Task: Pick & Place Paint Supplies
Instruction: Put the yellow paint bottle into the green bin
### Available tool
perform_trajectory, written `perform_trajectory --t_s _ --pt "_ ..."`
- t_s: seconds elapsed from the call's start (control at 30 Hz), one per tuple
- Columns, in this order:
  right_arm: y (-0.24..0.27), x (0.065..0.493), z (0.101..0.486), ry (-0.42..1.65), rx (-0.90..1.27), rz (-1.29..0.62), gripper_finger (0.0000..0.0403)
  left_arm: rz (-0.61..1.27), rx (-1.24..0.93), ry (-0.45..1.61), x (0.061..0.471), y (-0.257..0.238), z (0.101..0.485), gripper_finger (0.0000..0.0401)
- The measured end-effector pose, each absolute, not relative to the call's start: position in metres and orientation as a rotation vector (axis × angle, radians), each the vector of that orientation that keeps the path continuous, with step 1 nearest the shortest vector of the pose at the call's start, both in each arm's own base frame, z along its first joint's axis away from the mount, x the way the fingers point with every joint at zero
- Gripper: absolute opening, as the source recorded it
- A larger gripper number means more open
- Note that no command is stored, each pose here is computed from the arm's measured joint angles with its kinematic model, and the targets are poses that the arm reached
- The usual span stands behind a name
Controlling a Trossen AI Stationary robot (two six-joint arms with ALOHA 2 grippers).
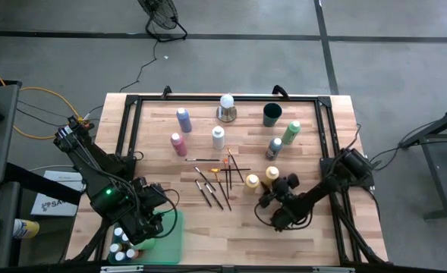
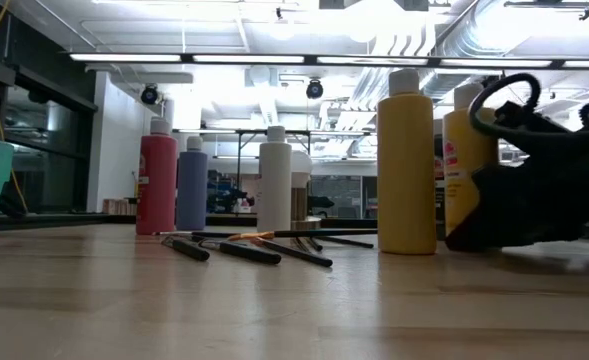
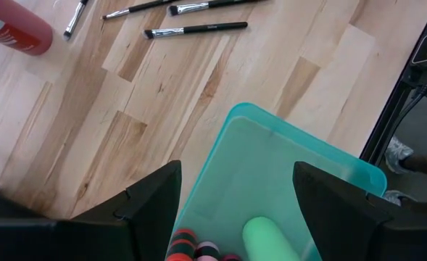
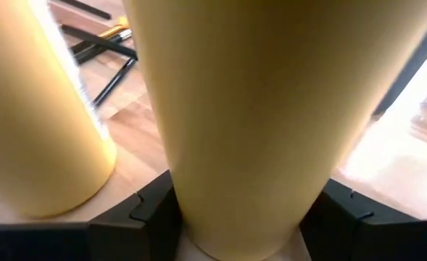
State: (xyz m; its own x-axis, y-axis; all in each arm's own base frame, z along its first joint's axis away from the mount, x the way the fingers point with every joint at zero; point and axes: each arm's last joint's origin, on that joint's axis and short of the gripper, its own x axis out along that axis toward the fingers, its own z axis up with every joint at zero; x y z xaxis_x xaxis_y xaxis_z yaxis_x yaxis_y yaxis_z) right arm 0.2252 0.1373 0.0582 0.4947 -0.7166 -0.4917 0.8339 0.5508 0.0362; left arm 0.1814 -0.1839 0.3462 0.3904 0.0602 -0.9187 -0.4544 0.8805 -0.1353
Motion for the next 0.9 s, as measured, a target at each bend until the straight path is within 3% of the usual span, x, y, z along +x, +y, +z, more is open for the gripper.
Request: perform_trajectory --t_s 0.9 --pt "0.1365 0.2275 0.0632 0.489 0.32 -0.952 0.0208 0.336 -0.394 1.13 0.1814 -0.184 0.3461 0.0257"
